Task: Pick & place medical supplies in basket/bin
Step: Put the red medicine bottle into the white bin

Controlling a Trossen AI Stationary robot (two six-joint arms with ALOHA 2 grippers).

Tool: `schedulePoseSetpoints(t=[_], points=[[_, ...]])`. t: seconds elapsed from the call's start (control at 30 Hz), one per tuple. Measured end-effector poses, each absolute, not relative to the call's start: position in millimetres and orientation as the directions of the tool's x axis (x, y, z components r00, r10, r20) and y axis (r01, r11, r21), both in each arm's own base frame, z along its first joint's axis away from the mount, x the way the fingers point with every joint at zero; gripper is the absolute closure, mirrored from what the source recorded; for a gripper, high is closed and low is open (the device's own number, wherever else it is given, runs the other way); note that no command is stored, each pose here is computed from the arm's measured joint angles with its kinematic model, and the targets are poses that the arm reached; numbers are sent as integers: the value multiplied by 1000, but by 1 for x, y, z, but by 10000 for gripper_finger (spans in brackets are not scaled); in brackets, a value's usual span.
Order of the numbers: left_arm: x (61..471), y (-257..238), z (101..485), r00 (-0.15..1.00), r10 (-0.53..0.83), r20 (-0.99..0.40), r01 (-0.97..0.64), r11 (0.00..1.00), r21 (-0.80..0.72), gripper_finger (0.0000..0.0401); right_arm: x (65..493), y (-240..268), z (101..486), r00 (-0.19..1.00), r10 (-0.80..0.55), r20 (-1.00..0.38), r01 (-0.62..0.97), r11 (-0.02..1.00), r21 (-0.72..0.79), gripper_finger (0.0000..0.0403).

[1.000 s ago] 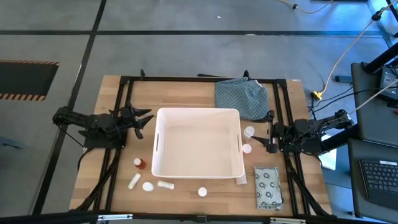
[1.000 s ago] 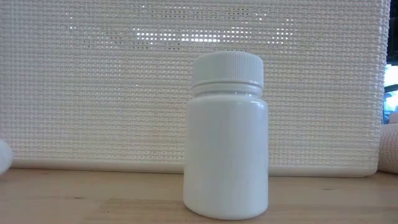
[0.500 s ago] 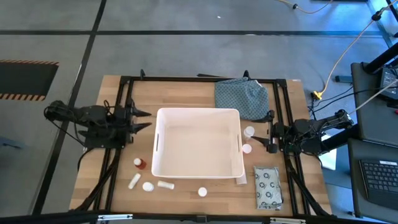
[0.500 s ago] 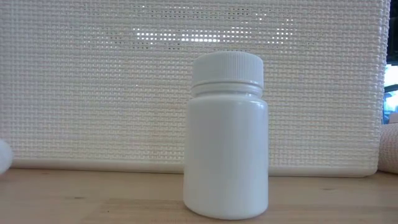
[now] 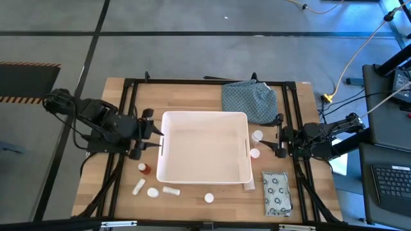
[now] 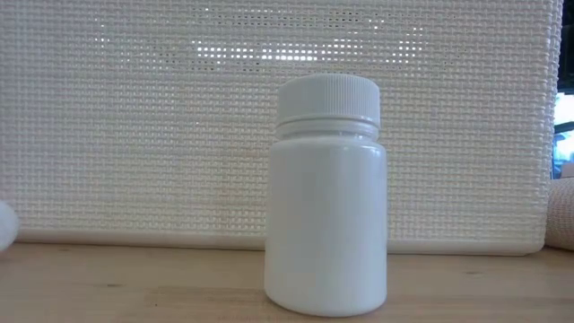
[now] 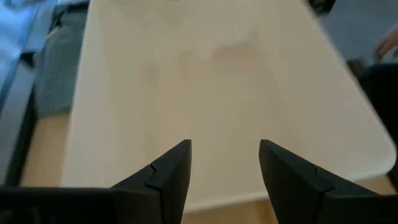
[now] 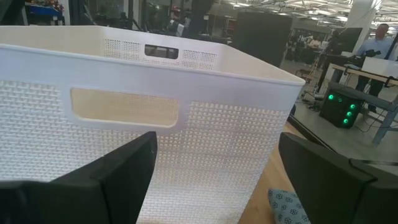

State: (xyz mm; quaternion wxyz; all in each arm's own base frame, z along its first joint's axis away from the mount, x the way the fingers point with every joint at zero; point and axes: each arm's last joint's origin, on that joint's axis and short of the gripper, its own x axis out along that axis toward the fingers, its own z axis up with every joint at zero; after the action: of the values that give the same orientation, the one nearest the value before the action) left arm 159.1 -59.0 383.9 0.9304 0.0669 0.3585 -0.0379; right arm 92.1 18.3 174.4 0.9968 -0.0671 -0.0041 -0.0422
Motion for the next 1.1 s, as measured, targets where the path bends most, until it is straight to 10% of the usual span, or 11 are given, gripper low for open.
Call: schedulePoseSetpoints(t=[0.3,0.77,1.1], points=[[148,-74,373,340,141,-930,-305,952,33,221,92,18,174,996,-84,14,85,987,-133,65],[134,-96,311,152,153,-976,-532,845,50,232,92,18,174,996,-84,14,85,987,-134,65],[137,-91,307,125,155,-980,-812,583,-11,228,92,18,174,996,-83,14,85,987,-134,65]])
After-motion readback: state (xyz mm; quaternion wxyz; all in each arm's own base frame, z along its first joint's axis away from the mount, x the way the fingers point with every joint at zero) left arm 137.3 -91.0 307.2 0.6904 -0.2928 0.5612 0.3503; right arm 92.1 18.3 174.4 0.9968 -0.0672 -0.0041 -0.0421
